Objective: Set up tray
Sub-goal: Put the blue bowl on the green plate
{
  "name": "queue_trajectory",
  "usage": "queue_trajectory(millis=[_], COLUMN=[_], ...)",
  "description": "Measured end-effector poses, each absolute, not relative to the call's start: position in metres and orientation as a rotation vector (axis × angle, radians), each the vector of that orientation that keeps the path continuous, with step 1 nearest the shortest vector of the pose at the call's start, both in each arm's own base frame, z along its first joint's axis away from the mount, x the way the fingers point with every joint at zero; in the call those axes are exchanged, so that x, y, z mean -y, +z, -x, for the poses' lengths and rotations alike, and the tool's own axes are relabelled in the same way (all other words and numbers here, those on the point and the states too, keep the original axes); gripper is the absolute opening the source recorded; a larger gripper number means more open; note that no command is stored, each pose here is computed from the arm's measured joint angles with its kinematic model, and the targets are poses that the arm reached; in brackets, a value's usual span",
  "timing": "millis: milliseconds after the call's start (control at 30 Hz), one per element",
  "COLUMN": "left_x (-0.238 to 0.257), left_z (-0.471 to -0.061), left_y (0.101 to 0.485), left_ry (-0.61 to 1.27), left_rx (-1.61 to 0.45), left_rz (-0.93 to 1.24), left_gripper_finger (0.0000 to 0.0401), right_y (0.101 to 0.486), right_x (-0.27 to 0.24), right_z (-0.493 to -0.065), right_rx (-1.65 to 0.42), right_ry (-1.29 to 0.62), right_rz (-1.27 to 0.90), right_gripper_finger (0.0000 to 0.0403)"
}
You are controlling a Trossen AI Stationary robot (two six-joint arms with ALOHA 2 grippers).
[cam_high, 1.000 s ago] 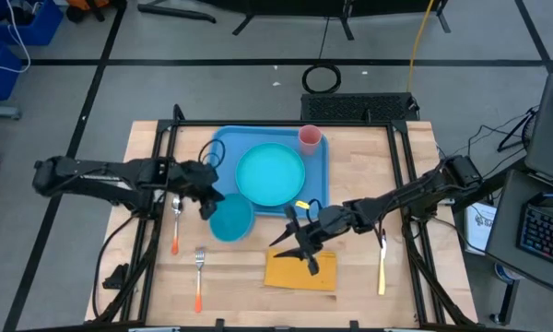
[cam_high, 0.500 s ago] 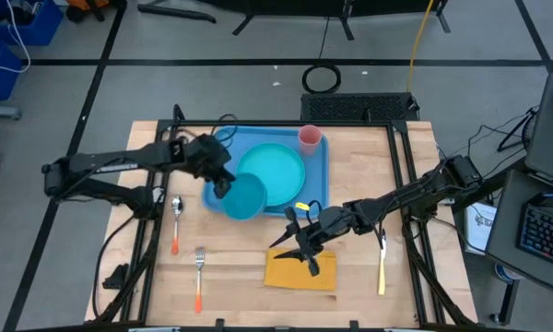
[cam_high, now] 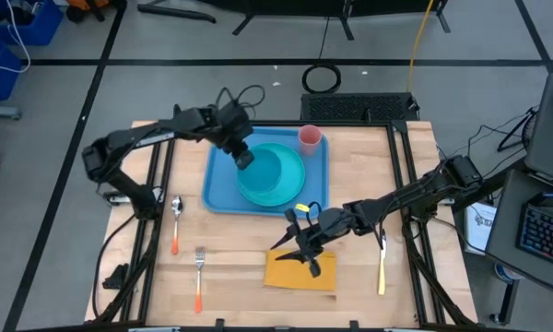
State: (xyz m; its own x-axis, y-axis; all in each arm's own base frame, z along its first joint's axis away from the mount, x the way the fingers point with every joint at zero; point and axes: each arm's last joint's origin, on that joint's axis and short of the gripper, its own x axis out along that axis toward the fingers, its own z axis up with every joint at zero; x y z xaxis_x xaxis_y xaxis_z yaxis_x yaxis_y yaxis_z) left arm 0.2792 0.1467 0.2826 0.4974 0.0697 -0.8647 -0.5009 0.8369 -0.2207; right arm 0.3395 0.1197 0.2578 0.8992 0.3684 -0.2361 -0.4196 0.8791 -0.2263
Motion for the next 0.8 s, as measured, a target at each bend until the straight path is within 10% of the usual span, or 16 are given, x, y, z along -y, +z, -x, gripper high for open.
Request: queue_trajectory(millis=[800], left_x=[-0.192], left_z=[-0.292], left_y=[0.25], left_ry=[0.424], left_rx=[-1.028], left_rz=[0.572], left_gripper_finger=[0.0005], right_y=[0.269], right_x=[-0.128], right_z=[-0.324], right_rx=[-0.217], right_ry=[0.45], right_rz=[0.267], right_gripper_finger=[0.0128])
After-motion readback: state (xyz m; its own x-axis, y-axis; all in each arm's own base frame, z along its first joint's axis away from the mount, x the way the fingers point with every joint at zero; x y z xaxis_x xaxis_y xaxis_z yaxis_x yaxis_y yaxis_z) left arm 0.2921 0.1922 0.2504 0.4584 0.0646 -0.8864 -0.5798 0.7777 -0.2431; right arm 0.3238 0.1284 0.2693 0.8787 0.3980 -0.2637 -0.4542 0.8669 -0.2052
